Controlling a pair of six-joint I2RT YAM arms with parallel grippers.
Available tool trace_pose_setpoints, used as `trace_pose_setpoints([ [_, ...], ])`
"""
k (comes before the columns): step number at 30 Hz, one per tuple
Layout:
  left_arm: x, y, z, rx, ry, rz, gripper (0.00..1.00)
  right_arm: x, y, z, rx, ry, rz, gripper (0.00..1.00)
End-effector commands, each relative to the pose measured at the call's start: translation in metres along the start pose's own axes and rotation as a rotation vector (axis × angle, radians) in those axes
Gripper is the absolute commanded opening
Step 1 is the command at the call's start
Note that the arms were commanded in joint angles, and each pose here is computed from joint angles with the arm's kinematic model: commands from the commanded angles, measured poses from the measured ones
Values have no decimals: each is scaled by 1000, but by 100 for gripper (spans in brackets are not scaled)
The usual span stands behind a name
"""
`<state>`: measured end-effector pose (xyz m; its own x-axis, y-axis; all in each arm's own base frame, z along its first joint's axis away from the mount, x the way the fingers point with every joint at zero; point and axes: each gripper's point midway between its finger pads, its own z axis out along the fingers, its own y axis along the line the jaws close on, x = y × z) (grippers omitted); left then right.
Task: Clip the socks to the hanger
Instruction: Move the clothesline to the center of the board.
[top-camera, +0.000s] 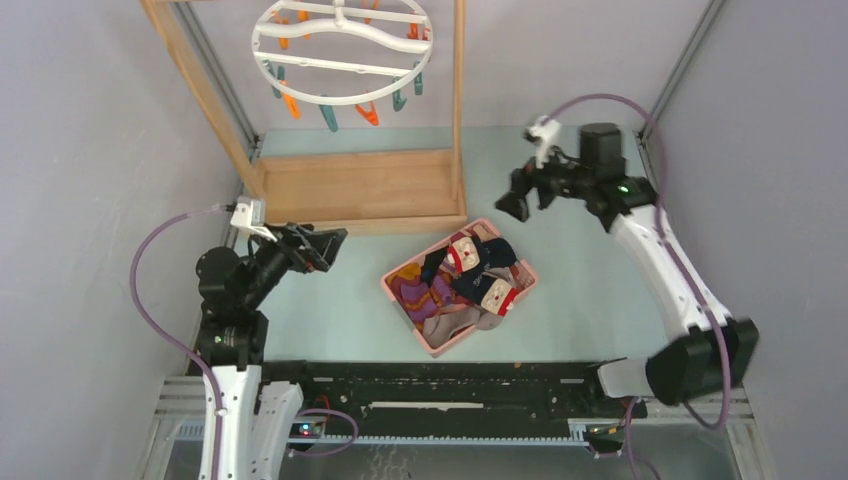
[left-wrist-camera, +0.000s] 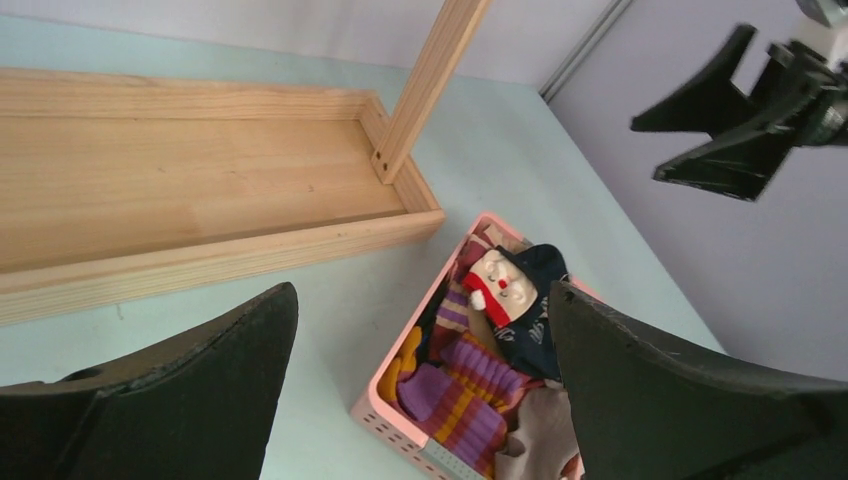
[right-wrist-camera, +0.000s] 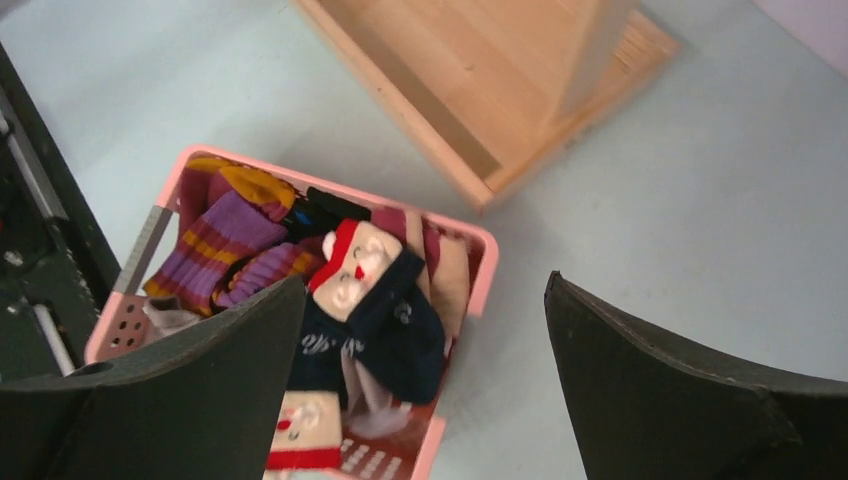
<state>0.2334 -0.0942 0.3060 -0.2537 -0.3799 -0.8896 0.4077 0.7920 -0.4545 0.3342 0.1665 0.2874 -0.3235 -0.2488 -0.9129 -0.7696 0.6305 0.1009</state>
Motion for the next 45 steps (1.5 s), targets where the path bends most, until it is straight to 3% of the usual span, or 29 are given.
trace_pose_setpoints([
  [1,9,12,-3,-33,0,111,100,-17,0,51,-24,40,-176,100],
  [6,28,27,-5,-75,-8,95,100,-58,-10,100,8,-140,-105,99],
  [15,31,29,-9,-85,-67,61,100,-120,-45,173,221,-265,128,87],
  [25,29,24,-13,-75,-106,19,100,-132,-79,179,377,-338,194,58],
  [29,27,21,-13,-63,-103,14,100,-137,-82,174,385,-349,178,59],
  [36,27,19,-14,-55,-102,18,100,-127,-46,163,227,-262,89,63],
  [45,27,18,-9,-31,-106,5,100,-137,-67,149,331,-292,81,65],
])
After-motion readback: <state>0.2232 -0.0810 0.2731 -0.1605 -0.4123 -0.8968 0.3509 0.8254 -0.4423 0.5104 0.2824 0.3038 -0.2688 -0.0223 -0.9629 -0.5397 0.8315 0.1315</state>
